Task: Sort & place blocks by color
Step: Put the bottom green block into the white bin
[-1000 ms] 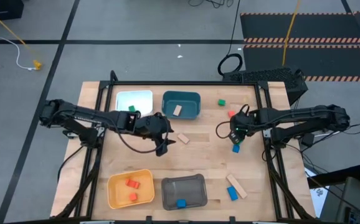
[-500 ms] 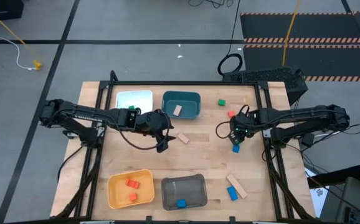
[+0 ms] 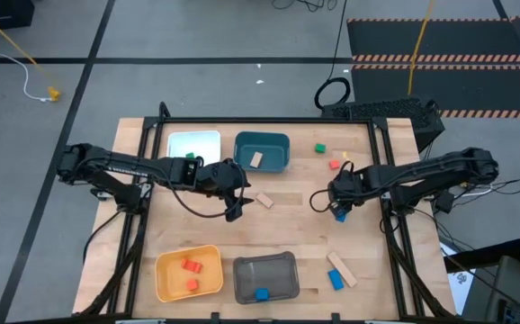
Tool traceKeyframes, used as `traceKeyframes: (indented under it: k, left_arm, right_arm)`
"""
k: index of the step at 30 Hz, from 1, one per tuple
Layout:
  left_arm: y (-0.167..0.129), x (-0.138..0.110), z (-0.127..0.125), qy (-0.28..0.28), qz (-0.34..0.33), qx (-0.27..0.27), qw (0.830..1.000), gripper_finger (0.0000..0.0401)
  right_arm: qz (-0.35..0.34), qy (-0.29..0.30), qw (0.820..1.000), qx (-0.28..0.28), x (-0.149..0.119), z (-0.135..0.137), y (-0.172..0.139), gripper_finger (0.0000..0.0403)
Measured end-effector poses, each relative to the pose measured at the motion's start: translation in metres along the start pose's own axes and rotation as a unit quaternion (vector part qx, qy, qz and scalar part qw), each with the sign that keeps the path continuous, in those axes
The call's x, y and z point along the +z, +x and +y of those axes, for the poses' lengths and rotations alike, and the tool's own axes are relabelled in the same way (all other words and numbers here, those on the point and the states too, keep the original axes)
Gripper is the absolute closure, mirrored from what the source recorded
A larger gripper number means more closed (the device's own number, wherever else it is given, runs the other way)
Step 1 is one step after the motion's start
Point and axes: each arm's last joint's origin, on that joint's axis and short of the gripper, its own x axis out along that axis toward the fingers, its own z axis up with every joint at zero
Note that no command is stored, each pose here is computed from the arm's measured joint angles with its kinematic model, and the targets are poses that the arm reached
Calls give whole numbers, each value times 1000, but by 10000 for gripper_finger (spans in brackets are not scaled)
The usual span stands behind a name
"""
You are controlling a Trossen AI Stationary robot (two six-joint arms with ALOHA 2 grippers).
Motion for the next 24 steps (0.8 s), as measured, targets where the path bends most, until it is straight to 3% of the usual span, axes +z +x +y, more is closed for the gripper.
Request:
traceKeyframes:
  k: [16, 19, 24]
  left_arm:
    - [0, 0, 0, 1, 1, -1, 1000, 158]
    - [0, 0, 0, 1, 1, -1, 1000, 158]
    - [0, 0, 0, 0, 1, -1, 1000, 158]
  right_arm:
    - [-6, -24, 1000, -10, 2, 3, 5, 208]
    - [-9, -103, 995, -5, 2, 5, 5, 209]
    - [-9, -253, 967, -5, -3, 8, 4, 209]
